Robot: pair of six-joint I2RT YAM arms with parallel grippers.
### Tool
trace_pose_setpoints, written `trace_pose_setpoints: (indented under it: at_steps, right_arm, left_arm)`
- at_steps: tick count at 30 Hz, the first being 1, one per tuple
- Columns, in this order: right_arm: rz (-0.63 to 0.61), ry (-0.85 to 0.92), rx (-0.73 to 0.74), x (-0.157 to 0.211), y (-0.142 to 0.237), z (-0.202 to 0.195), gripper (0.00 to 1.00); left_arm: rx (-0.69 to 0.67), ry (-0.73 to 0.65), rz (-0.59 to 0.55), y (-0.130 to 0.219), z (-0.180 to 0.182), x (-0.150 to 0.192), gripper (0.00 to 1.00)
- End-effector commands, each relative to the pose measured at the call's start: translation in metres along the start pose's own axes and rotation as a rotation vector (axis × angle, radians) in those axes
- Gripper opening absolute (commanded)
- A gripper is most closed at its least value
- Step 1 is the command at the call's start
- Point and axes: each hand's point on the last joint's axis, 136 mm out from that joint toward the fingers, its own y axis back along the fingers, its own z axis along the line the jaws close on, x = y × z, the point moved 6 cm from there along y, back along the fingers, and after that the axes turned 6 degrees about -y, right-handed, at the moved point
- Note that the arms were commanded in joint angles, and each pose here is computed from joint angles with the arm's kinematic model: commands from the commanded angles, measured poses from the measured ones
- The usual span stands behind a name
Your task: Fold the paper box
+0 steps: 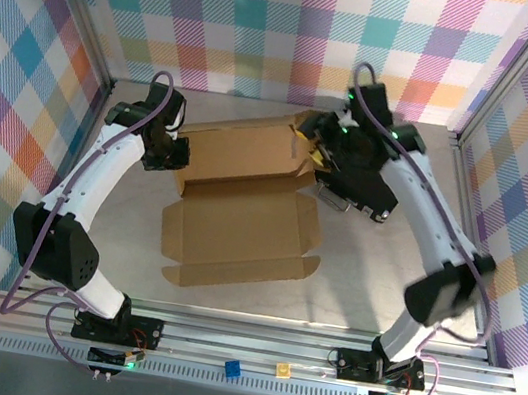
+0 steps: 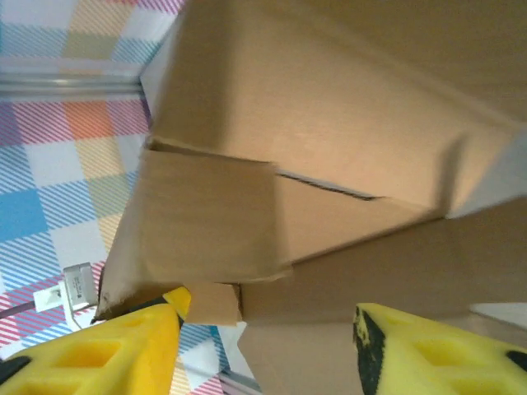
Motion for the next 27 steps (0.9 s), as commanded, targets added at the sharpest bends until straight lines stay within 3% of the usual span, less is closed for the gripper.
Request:
trace_pose_setpoints:
  at_steps: [1, 4, 6, 9, 17, 21, 27]
  right_arm:
    - [-0.123, -0.016, -0.046, -0.011, 0.027, -0.034, 0.41]
    - [-0.115, -0.05, 0.005, -0.005, 0.021, -0.067, 0.23]
    - [-0.091, -0.073, 0.038, -0.001, 0.009, -0.082, 0.16]
    - [-0.115, -0.085, 0.069, -0.006, -0.006, -0.097, 0.22]
    - [-0.137, -0.081, 0.107, -0.033, -0.043, -0.089, 0.3]
    - [-0.094, -0.063, 0.071, -0.032, -0.054, -0.073, 0.29]
    - [-0.044, -0.036, 0.066, -0.003, -0.051, -0.058, 0.22]
  left_arm:
    - [0.031, -0.004, -0.033, 0.019, -0.004, -0.003, 0.0]
    - [0.033, -0.004, -0.034, 0.02, -0.004, -0.006, 0.0]
    - [0.036, -0.005, -0.036, 0.021, -0.005, -0.008, 0.0]
    - [0.041, -0.003, -0.036, 0.021, -0.006, -0.009, 0.0]
    - [0.048, 0.003, -0.041, 0.023, -0.007, -0.01, 0.0]
    - [0.051, 0.007, -0.041, 0.022, -0.007, -0.01, 0.0]
    - [0.054, 0.024, -0.043, 0.02, -0.009, -0.014, 0.0]
